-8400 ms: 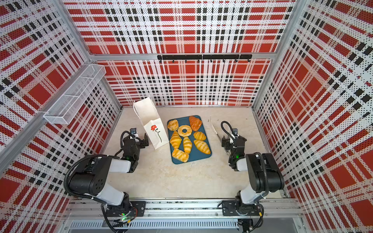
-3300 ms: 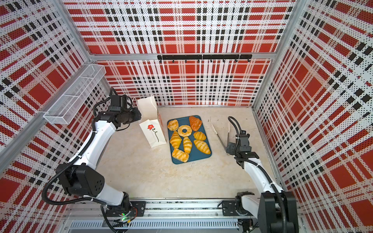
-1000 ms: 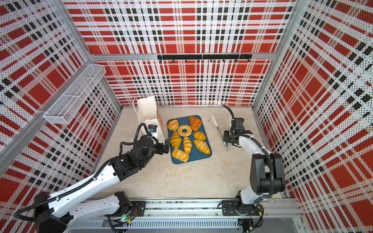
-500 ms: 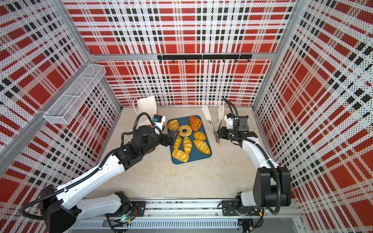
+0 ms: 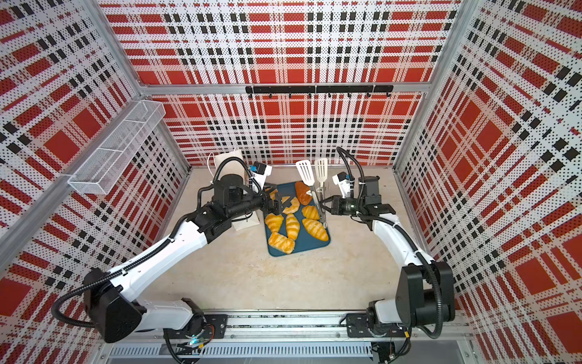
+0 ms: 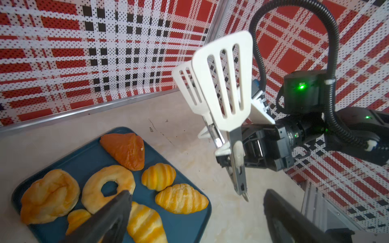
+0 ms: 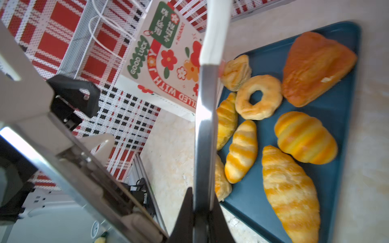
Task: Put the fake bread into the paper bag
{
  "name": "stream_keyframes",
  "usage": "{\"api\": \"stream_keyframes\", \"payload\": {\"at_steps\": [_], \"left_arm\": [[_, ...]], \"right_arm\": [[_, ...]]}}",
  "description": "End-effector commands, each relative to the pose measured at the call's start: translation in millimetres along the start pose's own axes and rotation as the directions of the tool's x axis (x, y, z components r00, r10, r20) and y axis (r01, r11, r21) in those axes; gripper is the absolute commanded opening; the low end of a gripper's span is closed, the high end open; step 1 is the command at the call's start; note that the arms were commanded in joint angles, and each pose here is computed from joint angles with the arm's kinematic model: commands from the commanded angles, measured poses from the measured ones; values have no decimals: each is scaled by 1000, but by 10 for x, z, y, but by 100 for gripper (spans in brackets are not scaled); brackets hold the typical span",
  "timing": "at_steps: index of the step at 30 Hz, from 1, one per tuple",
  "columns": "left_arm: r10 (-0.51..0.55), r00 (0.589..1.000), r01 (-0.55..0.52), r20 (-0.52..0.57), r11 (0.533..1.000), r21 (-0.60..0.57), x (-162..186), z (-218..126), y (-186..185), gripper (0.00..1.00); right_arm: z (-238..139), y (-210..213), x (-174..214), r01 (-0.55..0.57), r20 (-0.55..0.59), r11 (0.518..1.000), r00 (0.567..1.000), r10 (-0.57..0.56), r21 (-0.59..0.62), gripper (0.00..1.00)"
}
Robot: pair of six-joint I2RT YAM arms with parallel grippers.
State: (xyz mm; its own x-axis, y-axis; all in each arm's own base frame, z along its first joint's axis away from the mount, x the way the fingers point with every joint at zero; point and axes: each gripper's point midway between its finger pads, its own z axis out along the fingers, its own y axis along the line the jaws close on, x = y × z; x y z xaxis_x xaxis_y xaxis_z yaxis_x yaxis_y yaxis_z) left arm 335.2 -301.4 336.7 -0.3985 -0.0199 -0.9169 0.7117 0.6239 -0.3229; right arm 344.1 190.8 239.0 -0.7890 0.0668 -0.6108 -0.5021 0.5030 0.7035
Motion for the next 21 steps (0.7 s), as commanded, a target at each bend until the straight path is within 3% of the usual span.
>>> {"api": "stream_keyframes", "payload": {"at_steps": [1, 13, 21], "left_arm": [[26, 999, -30, 33, 992, 120, -199, 14, -159, 99], [51, 998, -61, 40, 951, 303, -286, 65, -416, 93], [59, 998, -68, 34, 932, 357, -313, 152, -466, 89]], "right_arm": [[2, 324, -144, 109, 6, 986, 994, -109, -128, 0], [46, 549, -66, 85, -54, 962, 993, -102, -260, 1], [49, 630, -24, 90, -73, 955, 991, -115, -283, 1]]}}
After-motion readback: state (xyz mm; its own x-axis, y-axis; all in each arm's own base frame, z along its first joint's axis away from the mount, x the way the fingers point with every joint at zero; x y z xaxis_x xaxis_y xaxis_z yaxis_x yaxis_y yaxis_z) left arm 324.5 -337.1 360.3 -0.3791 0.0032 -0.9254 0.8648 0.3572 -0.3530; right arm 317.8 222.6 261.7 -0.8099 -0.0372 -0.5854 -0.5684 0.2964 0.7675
